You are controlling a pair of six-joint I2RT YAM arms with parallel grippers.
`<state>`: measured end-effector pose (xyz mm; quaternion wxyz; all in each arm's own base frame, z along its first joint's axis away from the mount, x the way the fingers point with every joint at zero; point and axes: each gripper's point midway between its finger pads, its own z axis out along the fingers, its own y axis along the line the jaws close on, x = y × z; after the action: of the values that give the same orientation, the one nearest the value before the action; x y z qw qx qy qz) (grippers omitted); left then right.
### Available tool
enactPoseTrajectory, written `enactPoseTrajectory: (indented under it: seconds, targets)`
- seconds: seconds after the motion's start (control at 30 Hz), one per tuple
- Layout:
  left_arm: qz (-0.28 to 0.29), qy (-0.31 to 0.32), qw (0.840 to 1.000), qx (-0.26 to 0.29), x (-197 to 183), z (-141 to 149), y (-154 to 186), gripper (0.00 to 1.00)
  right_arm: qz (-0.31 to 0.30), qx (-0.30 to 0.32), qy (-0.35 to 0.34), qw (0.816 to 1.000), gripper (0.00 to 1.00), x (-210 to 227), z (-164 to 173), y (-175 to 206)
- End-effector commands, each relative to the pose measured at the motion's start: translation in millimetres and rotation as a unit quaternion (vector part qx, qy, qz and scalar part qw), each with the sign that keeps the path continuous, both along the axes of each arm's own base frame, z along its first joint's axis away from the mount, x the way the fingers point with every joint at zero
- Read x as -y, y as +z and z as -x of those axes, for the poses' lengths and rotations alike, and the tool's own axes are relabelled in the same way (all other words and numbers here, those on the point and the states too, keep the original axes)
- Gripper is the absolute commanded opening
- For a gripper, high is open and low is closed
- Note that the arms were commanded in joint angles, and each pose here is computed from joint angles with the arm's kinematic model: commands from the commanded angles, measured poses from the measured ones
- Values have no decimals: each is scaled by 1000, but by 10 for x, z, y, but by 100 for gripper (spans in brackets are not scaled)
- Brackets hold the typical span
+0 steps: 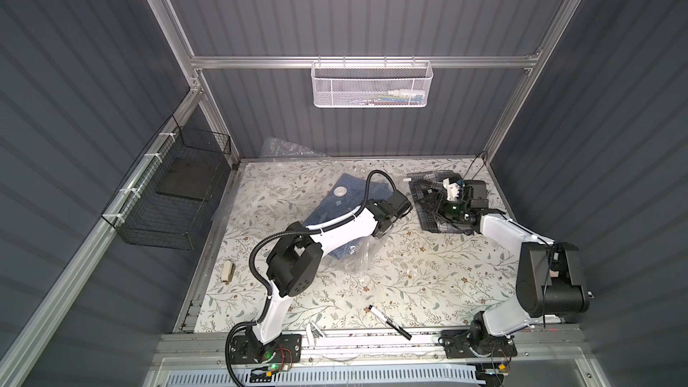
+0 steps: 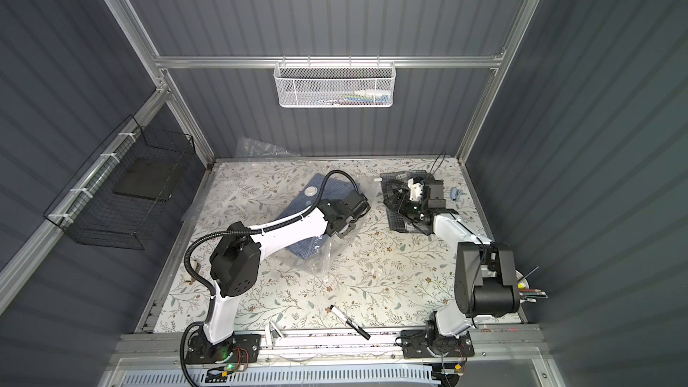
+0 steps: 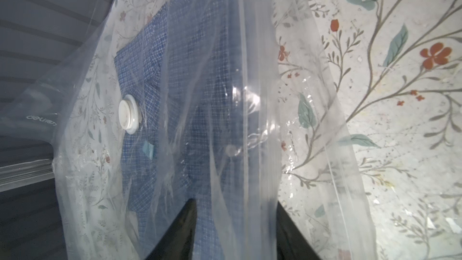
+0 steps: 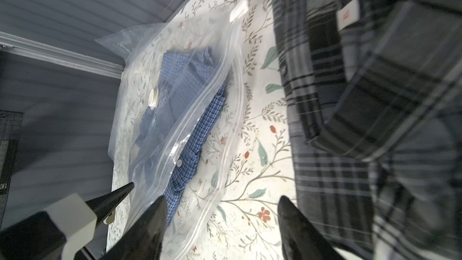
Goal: Take the shirt out of the vacuum bag
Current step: Open the vacuum bag at the center of the board, then take out the shirt from the vacuum bag.
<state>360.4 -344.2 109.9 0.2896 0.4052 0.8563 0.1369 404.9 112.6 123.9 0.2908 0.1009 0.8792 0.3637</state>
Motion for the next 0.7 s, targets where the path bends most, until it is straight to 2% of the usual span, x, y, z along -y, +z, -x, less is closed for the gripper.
enactPoseTrajectory:
  seconds: [0.0, 0.1, 0.23, 0.33, 0.67]
  targets:
    - [12, 5, 1000, 16, 1, 1, 233, 40, -29, -5, 22, 999, 68, -281, 8, -66]
    - [19, 7, 1000, 20, -4, 0, 297, 32, -54, -3, 51, 997, 67, -634, 16, -82]
    - [23, 11, 999, 32, -24, -15, 390, 15, -79, -11, 74, 994, 66, -1042, 12, -193]
    - [23, 15, 999, 40, -56, -17, 446, 9, -111, -16, 76, 991, 64, -1213, -9, -274]
    - [26, 20, 998, 56, -81, -47, 536, 5, -123, -44, 67, 989, 60, -1413, -107, -543]
